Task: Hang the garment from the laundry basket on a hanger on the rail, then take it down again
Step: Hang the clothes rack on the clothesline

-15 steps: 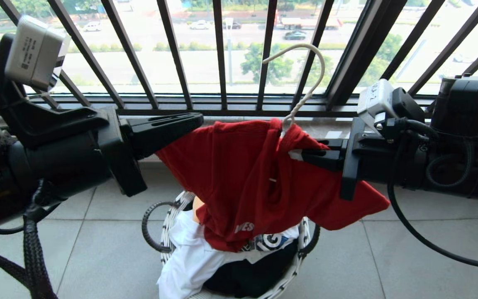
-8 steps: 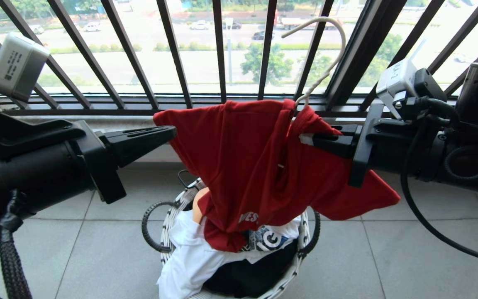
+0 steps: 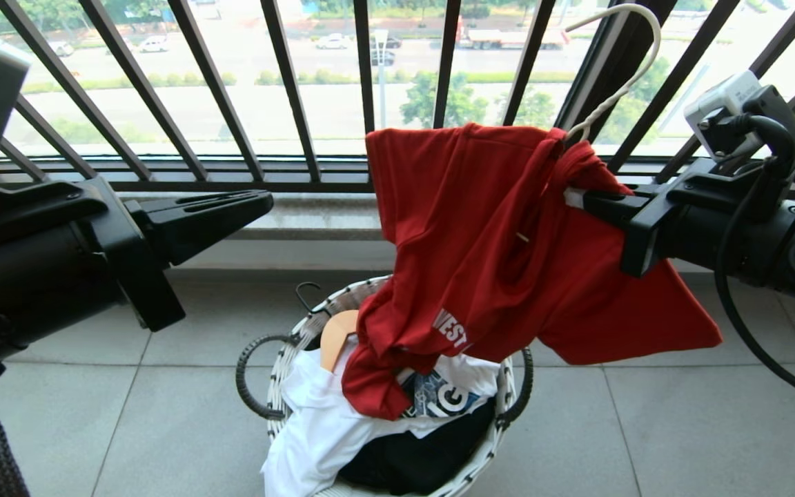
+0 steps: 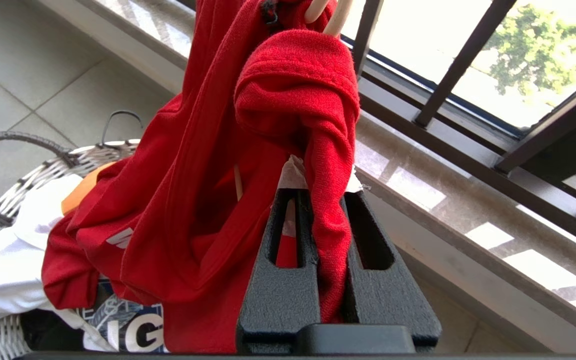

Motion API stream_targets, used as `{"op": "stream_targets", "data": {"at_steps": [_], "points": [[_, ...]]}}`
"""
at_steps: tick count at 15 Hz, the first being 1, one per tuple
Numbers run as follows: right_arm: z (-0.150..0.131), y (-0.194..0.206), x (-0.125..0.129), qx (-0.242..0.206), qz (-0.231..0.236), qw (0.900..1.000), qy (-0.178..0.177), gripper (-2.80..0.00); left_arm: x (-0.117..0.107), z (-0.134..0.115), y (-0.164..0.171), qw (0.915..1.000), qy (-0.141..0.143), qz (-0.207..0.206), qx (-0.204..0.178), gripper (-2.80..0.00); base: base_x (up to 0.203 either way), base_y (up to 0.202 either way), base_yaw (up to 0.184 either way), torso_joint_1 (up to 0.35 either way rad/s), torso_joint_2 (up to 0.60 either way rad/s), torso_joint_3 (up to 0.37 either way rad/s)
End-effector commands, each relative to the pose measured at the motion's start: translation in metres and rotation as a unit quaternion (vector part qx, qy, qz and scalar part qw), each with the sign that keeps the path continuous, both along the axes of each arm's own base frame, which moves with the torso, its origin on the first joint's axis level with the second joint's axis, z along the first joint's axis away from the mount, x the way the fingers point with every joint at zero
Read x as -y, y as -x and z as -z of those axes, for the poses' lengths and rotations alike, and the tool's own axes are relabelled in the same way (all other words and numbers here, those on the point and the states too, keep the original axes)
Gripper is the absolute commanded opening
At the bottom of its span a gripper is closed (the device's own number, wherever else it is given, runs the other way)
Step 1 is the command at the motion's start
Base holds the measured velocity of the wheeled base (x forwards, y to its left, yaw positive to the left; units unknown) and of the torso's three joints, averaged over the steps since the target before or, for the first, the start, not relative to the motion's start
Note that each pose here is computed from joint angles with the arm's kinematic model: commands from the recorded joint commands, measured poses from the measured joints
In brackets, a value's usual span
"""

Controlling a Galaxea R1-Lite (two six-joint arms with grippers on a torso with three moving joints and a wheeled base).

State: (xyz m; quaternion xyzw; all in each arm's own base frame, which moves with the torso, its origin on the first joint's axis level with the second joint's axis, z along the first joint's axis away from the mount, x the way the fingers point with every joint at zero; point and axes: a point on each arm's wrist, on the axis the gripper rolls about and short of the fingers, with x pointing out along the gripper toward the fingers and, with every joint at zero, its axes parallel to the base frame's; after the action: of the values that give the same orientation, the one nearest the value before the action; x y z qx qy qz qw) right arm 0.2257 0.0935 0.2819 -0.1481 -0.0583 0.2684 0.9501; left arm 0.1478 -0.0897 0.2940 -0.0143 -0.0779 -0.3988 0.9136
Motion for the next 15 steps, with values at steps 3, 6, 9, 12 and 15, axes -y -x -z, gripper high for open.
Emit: {"op": "stream_targets", "data": {"at_steps": [3,6,9,12,15], "points": [[-0.017,0.02,0.04,0.028,0.085,0.995,-0.034,-2.8,0.0,0.0,-0.006,0.9977,-0.017,-0.066,0.009,-2.8,0.0,0.0,0.0,0.0,0.0,0.0],[-0.015,0.024,0.048,0.022,0.121,0.992,-0.034,-2.8,0.005,0.004,-0.021,0.9879,-0.052,-0.145,0.018,-2.8,0.0,0.0,0.0,0.0,0.0,0.0],[-0.013,0.024,0.047,-0.001,0.128,0.991,-0.027,-2.8,0.006,0.003,-0.028,0.9817,-0.053,-0.182,0.014,-2.8,0.0,0.0,0.0,0.0,0.0,0.0],[-0.015,0.029,0.035,-0.005,0.104,0.994,-0.026,-2.8,0.006,0.002,-0.028,0.9811,-0.053,-0.186,0.016,-2.8,0.0,0.0,0.0,0.0,0.0,0.0],[-0.018,0.03,0.033,-0.023,0.134,0.99,-0.02,-2.8,0.004,-0.002,-0.023,0.9811,-0.047,-0.186,0.023,-2.8,0.0,0.0,0.0,0.0,0.0,0.0]]}}
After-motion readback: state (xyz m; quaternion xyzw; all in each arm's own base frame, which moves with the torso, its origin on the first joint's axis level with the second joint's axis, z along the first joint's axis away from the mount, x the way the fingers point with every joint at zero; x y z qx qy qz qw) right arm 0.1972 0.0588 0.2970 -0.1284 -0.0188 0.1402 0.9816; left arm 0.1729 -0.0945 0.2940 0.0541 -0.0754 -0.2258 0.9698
